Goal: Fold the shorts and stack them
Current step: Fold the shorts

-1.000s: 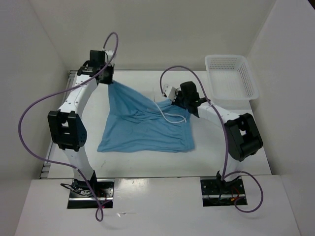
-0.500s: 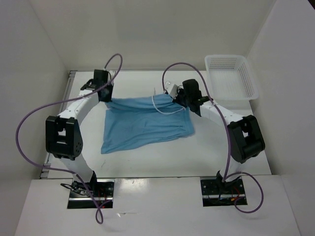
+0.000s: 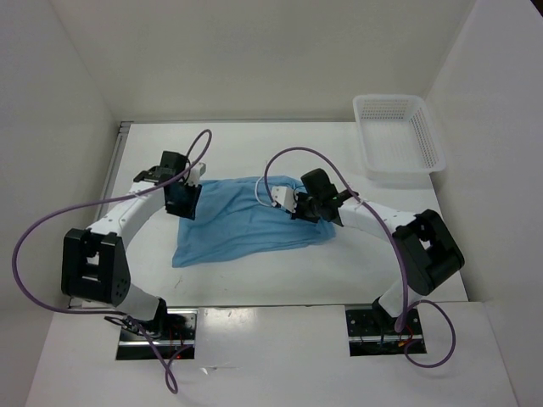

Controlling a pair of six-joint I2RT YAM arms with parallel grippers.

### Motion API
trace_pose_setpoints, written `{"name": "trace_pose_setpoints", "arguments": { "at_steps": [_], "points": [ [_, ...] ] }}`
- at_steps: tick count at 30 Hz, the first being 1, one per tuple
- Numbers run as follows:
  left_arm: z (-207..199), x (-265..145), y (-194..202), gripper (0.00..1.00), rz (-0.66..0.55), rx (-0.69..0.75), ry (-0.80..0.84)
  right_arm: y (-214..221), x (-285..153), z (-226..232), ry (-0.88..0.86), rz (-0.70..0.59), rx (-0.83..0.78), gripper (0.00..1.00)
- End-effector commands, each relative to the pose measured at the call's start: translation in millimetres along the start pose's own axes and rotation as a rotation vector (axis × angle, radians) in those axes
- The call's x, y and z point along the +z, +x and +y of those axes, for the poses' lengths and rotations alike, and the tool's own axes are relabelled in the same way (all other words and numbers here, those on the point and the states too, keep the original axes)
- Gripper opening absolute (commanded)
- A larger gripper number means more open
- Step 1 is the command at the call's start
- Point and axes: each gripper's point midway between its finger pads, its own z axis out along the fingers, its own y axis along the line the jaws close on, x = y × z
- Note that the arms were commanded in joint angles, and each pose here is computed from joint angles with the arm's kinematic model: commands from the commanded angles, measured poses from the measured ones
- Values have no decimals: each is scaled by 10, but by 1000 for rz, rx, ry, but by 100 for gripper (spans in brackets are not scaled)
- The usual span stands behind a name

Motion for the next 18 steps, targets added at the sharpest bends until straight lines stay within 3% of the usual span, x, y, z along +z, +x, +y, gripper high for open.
{"name": "trace_pose_setpoints", "arguments": {
  "at_steps": [1,4,10,18],
  "points": [
    [27,-139,-480,42,-121,-19,44,-85,-107,-55,23,-30,-23,0],
    [302,123,-658,41,-133,-35,-79,-85,-107,-55,23,-30,-23,0],
    [336,612,-739,41,-70,-36,-75,-67,-84,-70,30,-22,-23,0],
    [463,797,-774,45,-63,-47,-120,-48,-60,-54,23,-16,-21,0]
  ]
}}
